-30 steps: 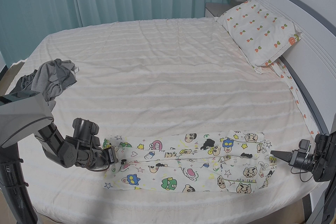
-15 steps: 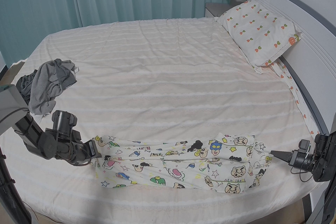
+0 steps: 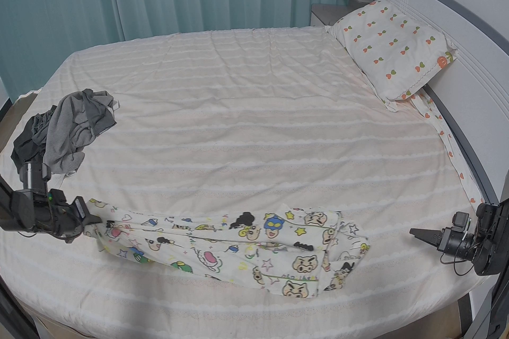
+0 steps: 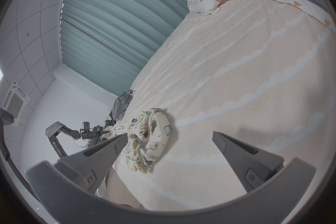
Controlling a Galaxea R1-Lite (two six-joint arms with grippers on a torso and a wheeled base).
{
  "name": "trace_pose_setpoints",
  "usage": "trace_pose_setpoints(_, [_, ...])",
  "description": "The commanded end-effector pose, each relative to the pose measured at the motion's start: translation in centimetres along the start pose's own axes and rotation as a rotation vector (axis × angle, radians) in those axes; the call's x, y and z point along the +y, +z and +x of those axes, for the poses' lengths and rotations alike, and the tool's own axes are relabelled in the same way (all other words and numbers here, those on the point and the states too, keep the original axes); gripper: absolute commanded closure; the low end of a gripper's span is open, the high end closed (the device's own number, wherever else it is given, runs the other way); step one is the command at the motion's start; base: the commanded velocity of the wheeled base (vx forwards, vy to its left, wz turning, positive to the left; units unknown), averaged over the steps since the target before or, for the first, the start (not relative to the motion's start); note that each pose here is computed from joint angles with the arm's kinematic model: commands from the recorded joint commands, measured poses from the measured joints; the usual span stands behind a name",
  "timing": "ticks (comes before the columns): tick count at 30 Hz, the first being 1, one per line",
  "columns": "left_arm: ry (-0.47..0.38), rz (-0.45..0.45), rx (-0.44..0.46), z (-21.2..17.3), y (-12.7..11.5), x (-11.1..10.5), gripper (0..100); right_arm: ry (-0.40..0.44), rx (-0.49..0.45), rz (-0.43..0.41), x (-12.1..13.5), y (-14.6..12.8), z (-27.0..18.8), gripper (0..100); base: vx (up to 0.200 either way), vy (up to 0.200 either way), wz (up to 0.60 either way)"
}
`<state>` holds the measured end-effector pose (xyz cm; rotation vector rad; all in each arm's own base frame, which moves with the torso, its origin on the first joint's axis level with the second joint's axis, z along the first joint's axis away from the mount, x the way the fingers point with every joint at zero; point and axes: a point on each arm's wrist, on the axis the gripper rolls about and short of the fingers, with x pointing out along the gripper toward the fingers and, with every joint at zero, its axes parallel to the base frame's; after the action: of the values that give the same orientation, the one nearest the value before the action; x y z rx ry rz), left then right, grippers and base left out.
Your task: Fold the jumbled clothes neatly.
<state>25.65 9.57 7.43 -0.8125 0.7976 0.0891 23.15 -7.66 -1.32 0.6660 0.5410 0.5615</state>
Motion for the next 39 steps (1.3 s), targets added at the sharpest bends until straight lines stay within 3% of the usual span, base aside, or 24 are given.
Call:
trace_pose_setpoints(1, [-0.017,-0.091,-0.173,-5.2,2.9,4.2,100,-0.001,-0.004,-0.003,-0.1,0.0,0.0,0,0.0,0.0,0.0])
trace_pose_setpoints(6, [-0.026,-0.148,-0.296,-8.4,5.4,7.1,100,-0.001,-0.003,-0.002,-0.1,-0.1,0.0,0,0.0,0.0,0.0])
trace_pose_setpoints(9, [-0.02,-0.184,-0.326,-9.8,6.6,8.2,100,-0.001,-0.003,-0.002,-0.1,-0.1,0.0,0,0.0,0.0,0.0])
trace_pose_setpoints(12, [-0.016,-0.217,-0.298,-10.4,7.4,7.9,100,-0.001,-0.003,0.0,-0.2,-0.1,0.0,0,0.0,0.0,0.0])
trace_pose_setpoints(15, [-0.023,-0.214,-0.275,-11.4,7.1,6.2,100,-0.002,-0.002,0.001,-0.2,-0.1,0.0,0,0.0,0.0,0.0])
trace_pose_setpoints(20, [-0.07,-0.083,-0.194,-11.4,4.5,-0.5,100,-0.001,-0.003,0.0,-0.2,-0.1,0.0,0,0.0,0.0,0.0])
trace_pose_setpoints(21, [-0.07,-0.08,-0.191,-11.4,4.4,-0.7,100,-0.001,-0.003,0.0,-0.2,-0.1,0.0,0,0.0,0.0,0.0])
trace_pose_setpoints(25, [-0.073,0.092,-0.077,-9.7,0.6,-7.7,100,-0.001,-0.003,-0.002,-0.2,0.0,0.0,0,0.0,0.0,0.0])
trace_pose_setpoints(28, [-0.06,0.153,-0.043,-8.2,-1.4,-10.9,100,-0.001,-0.003,-0.002,-0.2,0.0,0.0,0,0.0,0.0,0.0])
trace_pose_setpoints(32, [-0.075,0.275,0.038,-5.3,-6.4,-16.9,100,-0.001,-0.005,-0.004,-0.2,0.0,0.0,0,0.0,0.0,0.0])
trace_pose_setpoints(35, [-0.074,0.319,0.053,-3.8,-8.5,-19.0,100,-0.002,-0.006,-0.004,-0.2,0.0,0.0,0,0.0,0.0,0.0])
trace_pose_setpoints(36, [-0.063,0.361,0.058,-1.9,-10.8,-21.2,100,-0.002,-0.006,-0.004,-0.2,0.0,0.0,0,0.0,0.0,0.0])
trace_pose_setpoints(38, [-0.062,0.375,0.061,-1.1,-11.7,-22.1,100,-0.001,-0.005,-0.004,-0.2,0.0,0.0,0,0.0,0.0,0.0])
trace_pose_setpoints(39, [-0.065,0.399,0.073,0.2,-13.6,-23.7,100,-0.001,-0.005,-0.004,-0.2,0.0,0.0,0,0.0,0.0,0.0])
